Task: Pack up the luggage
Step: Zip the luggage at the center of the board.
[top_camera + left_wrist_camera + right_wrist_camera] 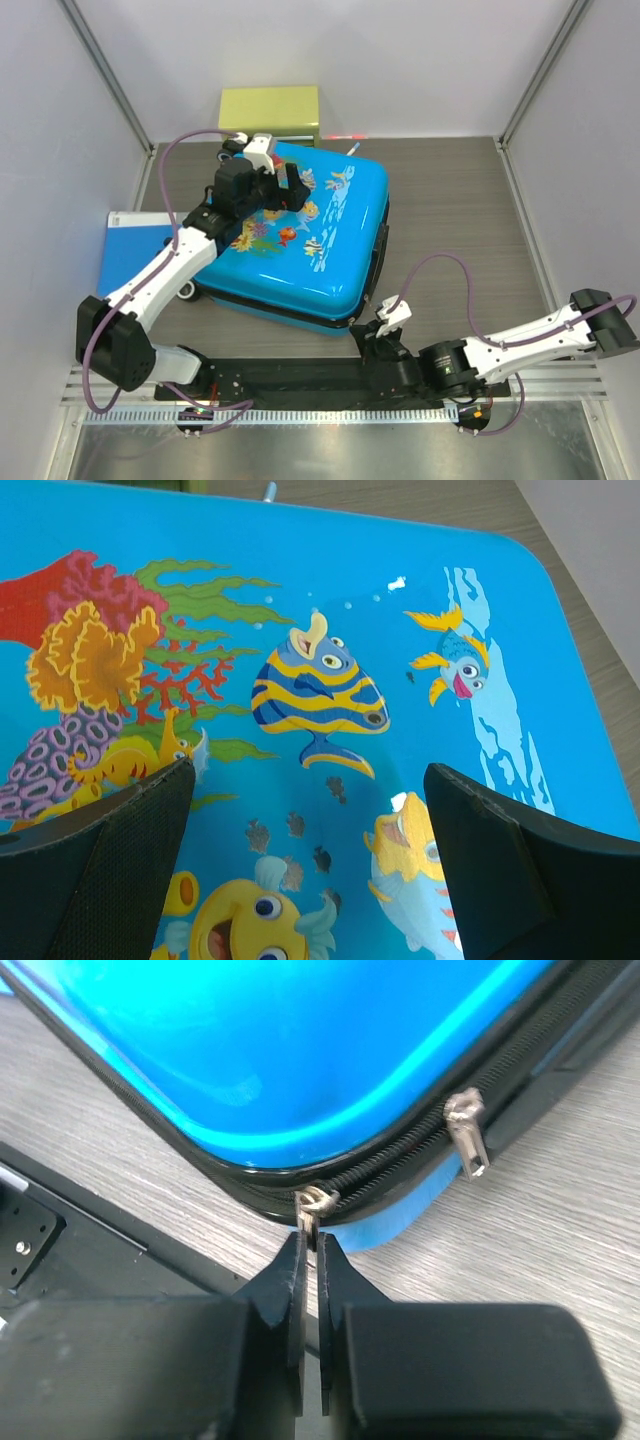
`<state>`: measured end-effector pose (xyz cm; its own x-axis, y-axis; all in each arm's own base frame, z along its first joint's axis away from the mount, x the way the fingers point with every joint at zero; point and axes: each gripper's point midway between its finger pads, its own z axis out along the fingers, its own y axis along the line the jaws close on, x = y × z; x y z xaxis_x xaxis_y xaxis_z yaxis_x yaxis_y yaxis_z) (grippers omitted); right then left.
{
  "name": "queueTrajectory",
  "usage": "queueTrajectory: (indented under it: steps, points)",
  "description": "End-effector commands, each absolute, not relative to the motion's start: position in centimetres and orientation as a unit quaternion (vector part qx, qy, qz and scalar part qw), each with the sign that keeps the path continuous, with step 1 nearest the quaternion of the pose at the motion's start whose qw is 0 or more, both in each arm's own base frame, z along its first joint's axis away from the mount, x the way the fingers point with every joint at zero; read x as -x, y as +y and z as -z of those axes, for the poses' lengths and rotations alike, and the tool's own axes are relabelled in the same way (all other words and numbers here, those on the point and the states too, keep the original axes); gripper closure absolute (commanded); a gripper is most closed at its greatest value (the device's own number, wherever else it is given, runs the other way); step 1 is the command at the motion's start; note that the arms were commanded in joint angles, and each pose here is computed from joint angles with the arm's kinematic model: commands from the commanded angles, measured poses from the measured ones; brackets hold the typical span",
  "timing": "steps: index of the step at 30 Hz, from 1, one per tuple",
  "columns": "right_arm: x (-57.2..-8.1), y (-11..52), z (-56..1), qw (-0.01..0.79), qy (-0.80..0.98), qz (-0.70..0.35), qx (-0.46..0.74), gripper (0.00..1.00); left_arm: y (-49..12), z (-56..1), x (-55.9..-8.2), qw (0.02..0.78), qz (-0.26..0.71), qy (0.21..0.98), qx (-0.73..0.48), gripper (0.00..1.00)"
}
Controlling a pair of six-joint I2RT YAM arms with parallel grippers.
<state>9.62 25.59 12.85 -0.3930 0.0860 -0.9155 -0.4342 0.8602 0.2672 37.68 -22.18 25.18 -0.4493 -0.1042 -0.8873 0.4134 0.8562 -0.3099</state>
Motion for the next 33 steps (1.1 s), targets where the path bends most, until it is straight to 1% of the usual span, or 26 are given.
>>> queueTrajectory:
  steps: [1, 5, 11, 13, 14, 15, 18, 21, 22, 26, 30, 33]
  points:
    - [-12.1, 22.7, -15.1, 0.591, 0.772, -0.234, 0.009, 0.99, -19.8, -13.4, -34.2, 0.353, 0.164, 0.917, -0.087, 0.02]
    - [-12.4, 21.2, -14.9, 0.586, 0.772, -0.244, -0.012, 0.99, -19.7, -12.0, -34.1, 0.340, 0.152, 0.924, -0.088, 0.03]
    - [-12.5, 20.2, -14.4, 0.586, 0.774, -0.240, -0.002, 0.99, -19.6, -11.3, -34.1, 0.333, 0.146, 0.927, -0.090, 0.02]
    - [-12.1, 21.0, -14.1, 0.582, 0.777, -0.240, 0.028, 0.94, -19.8, -11.1, -34.0, 0.330, 0.149, 0.928, -0.090, 0.02]
    - [-11.5, 22.2, -14.3, 0.569, 0.777, -0.266, 0.035, 0.91, -20.0, -11.2, -34.0, 0.329, 0.152, 0.927, -0.090, 0.02]
    - [-11.3, 22.6, -14.1, 0.570, 0.777, -0.259, 0.062, 0.82, -20.1, -11.4, -34.0, 0.330, 0.156, 0.926, -0.091, 0.03]
    - [-10.4, 24.6, -14.5, 0.559, 0.774, -0.283, 0.092, 0.62, -20.0, -11.8, -34.0, 0.335, 0.156, 0.925, -0.090, 0.02]
    - [-9.6, 26.5, -14.6, 0.551, 0.774, -0.287, 0.121, 0.55, -20.0, -12.3, -34.1, 0.342, 0.156, 0.922, -0.091, 0.02]
    - [-9.4, 26.9, -14.1, 0.551, 0.775, -0.274, 0.141, 0.53, -19.9, -12.4, -34.1, 0.343, 0.156, 0.922, -0.090, 0.02]
    - [-9.0, 28.3, -14.2, 0.545, 0.777, -0.281, 0.144, 0.52, -20.0, -12.6, -34.1, 0.344, 0.158, 0.921, -0.091, 0.02]
    - [-9.4, 27.6, -13.6, 0.548, 0.781, -0.274, 0.120, 0.49, -20.2, -13.0, -34.0, 0.346, 0.164, 0.919, -0.091, 0.02]
    - [-10.3, 26.3, -13.2, 0.564, 0.780, -0.250, 0.104, 0.48, -20.2, -13.2, -34.0, 0.348, 0.167, 0.918, -0.090, 0.02]
